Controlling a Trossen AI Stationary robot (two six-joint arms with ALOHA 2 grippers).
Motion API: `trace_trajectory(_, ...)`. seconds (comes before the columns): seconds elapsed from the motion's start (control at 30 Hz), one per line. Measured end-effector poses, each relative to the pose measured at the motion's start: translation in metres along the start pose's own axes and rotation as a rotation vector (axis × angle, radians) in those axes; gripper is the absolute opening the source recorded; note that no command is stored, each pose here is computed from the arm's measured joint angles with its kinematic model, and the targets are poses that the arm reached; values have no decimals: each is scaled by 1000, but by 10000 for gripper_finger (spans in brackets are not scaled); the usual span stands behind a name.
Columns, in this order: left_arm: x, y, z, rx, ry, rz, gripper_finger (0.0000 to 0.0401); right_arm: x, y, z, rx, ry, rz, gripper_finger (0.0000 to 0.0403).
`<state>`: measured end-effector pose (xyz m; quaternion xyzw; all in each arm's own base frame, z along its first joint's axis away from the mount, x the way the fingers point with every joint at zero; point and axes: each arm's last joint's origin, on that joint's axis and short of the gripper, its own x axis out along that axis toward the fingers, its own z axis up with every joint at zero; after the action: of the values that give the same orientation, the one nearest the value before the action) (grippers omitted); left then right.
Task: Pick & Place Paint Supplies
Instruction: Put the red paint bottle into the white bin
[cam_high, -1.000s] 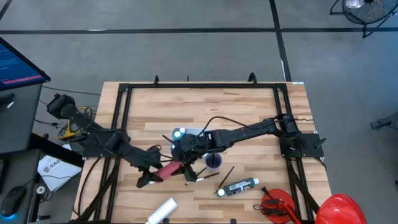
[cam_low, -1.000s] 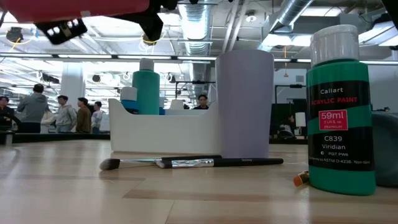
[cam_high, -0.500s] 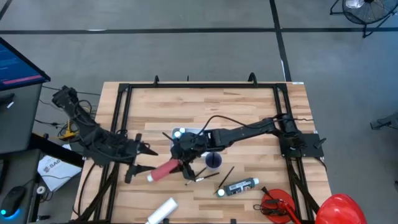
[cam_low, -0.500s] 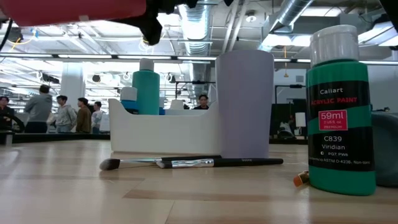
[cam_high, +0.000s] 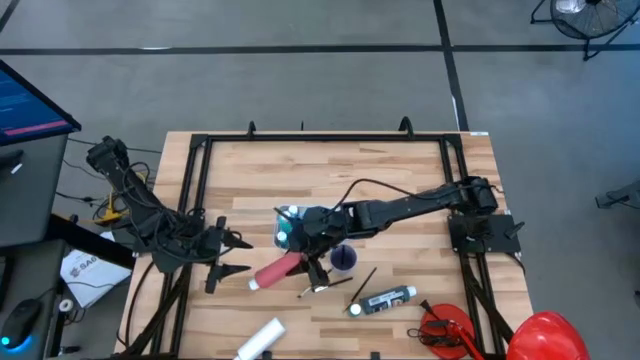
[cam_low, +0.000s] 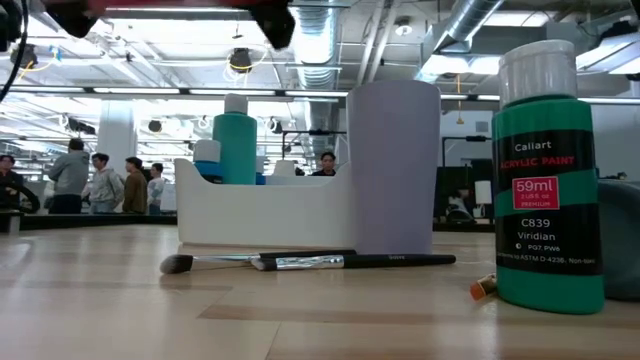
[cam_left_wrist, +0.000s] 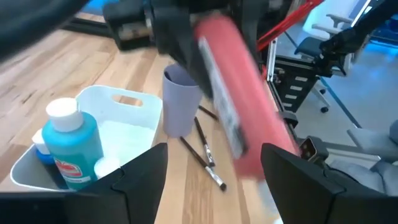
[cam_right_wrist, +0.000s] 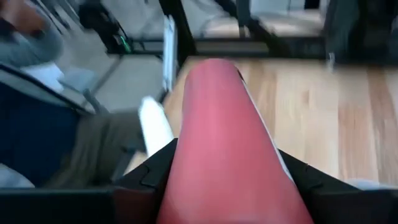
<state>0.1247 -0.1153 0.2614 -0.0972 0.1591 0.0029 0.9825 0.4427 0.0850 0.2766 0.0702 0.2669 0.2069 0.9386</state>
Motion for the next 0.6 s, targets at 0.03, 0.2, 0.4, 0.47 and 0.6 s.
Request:
trace_trajectory(0.03, -1, 0, 0, 2, 1, -4, 249, -6, 2, 0, -13, -18, -1, 169)
trace_trajectory(0.2, -2, -1, -2, 11, 8, -12, 244, -45, 14, -10, -47, -118, 6, 194)
trace_trajectory(0.4, 4, -3, -5, 49, -27, 95, 242, -95, 24, -18, -82, -430, 28, 192)
trace_trajectory(0.47, 8, -4, -6, 84, -76, 191, 242, -103, 23, -24, -81, -502, 28, 177)
trace_trajectory(0.6, 21, -9, -5, 143, -194, 396, 241, -108, 22, -27, -111, -683, 20, 170)
